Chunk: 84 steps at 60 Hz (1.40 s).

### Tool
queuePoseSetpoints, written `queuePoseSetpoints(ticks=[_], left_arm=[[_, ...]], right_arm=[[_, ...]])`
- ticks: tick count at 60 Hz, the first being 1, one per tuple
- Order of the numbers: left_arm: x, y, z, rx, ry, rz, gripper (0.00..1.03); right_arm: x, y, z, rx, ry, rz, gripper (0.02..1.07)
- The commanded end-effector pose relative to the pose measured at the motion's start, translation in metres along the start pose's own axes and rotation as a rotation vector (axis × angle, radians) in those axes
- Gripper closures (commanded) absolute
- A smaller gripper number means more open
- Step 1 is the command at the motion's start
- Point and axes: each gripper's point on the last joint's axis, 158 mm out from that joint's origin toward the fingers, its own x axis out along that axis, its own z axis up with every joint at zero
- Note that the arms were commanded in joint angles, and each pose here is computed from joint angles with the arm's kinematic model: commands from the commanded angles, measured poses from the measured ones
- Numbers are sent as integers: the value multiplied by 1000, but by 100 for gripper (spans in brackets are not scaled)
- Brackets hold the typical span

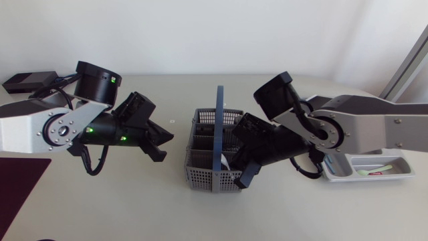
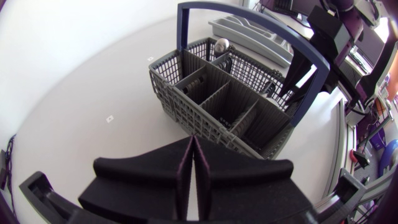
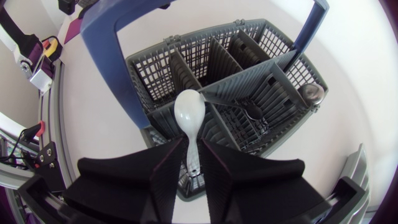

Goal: Sort the cutlery from the basket into the organizer compartments.

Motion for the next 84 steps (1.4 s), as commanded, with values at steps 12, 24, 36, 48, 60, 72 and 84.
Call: queuePoseSetpoints(ticks=[12, 24, 36, 48, 60, 72, 84], left_arm=[[-3, -6, -6, 25, 6, -14, 100], [-3, -7, -7, 24, 8, -17, 100], [-5, -7, -5, 26, 4, -15, 100], [-5, -8, -3, 29, 1, -17, 100], [-6, -8, -1, 31, -2, -17, 100], [-6, -8, 1, 33, -6, -17, 100], [-3, -11, 1, 34, 0, -24, 100]], right_arm=[[9, 1, 4, -59, 15, 9, 73], [14, 3, 0, -74, 33, 19, 69], [19, 2, -1, -81, 49, 21, 69], [23, 1, -5, -91, 75, 25, 66], [30, 3, -13, -109, 109, 40, 66], [39, 1, -20, -116, 135, 50, 66], [49, 2, -27, -120, 164, 63, 77]])
